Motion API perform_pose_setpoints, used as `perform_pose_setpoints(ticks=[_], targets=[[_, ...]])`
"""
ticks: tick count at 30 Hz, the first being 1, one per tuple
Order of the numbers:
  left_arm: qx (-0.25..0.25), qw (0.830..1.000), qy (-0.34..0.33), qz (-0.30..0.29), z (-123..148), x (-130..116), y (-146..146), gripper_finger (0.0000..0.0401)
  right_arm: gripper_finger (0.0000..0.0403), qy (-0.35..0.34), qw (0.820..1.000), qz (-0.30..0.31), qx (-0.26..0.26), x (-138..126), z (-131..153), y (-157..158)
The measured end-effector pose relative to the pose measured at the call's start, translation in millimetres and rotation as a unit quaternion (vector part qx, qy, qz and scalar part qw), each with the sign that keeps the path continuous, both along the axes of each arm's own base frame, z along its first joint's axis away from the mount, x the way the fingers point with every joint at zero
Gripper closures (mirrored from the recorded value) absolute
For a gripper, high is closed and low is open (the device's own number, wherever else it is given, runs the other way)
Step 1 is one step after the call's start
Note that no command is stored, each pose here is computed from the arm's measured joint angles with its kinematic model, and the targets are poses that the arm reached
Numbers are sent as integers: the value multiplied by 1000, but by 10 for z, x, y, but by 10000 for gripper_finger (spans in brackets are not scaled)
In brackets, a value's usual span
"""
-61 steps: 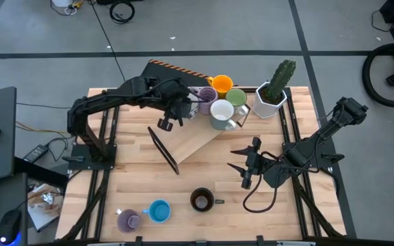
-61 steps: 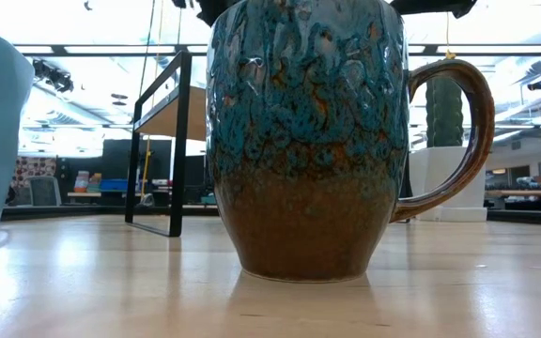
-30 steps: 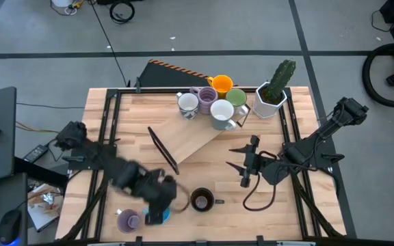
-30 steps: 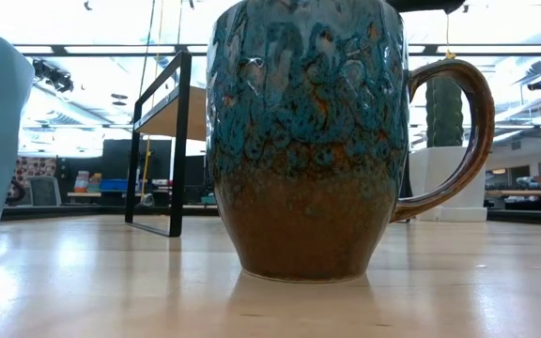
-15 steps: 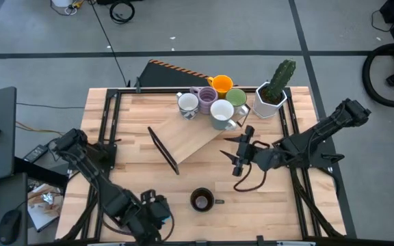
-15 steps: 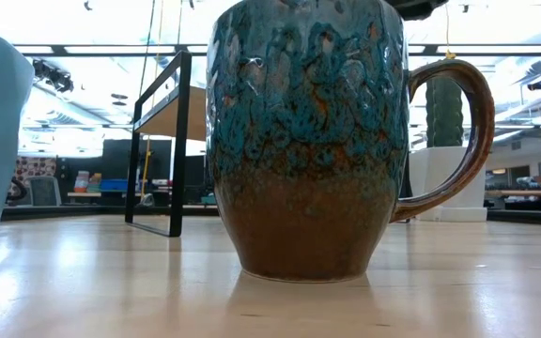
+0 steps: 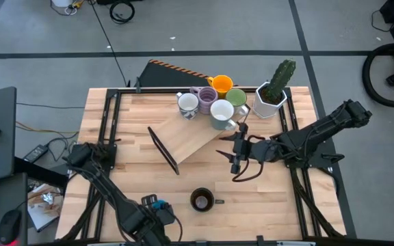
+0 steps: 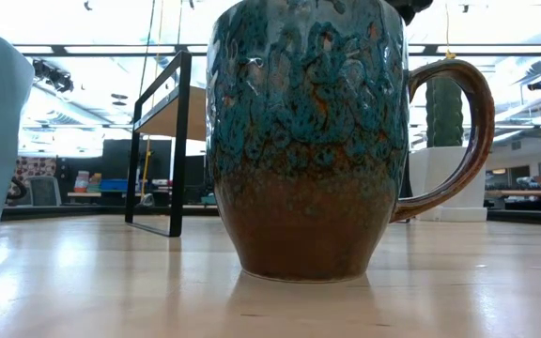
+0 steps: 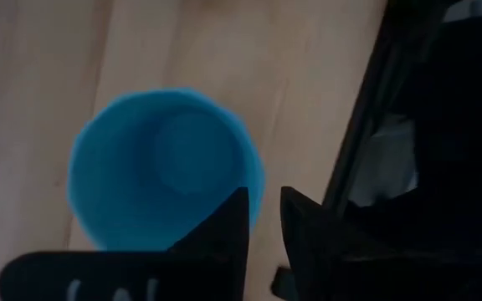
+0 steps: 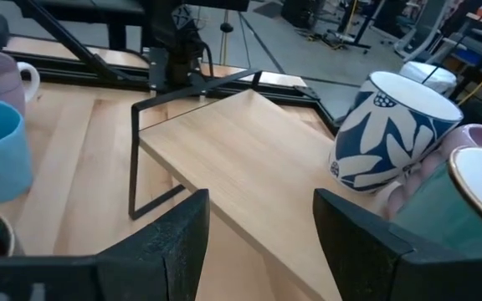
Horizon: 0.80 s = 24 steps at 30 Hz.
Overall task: Place coffee mugs
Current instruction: Put the light blue mug on the shelf
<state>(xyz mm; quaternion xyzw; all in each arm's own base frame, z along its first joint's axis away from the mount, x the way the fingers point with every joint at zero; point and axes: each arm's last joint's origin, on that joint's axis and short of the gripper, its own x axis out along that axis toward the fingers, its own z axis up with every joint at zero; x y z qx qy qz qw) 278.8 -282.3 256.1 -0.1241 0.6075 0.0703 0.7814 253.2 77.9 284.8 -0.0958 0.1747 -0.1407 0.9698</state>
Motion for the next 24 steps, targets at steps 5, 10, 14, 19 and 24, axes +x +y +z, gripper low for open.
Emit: perform_pose_setpoints(ticks=[5, 10, 14, 19, 24], targets=[[4, 1000, -2, -10, 1, 1, 0, 306, 183, 0, 1000, -1, 1, 1, -1, -4], [18, 1000, -9, -15, -43, 1, -33, 263, 183, -1, 1000, 6, 7, -1, -24, 3], [18, 999, -5, -29, -117, 26, -70, 241, 183, -1, 1000, 8, 10, -13, -117, -5], [33, 999, 13, -29, -247, 52, -93, 245, 183, -1, 1000, 6, 17, -22, -167, -9], [51, 997, 40, -45, -397, 64, -114, 258, 183, -2, 1000, 6, 18, -23, -176, -10]])
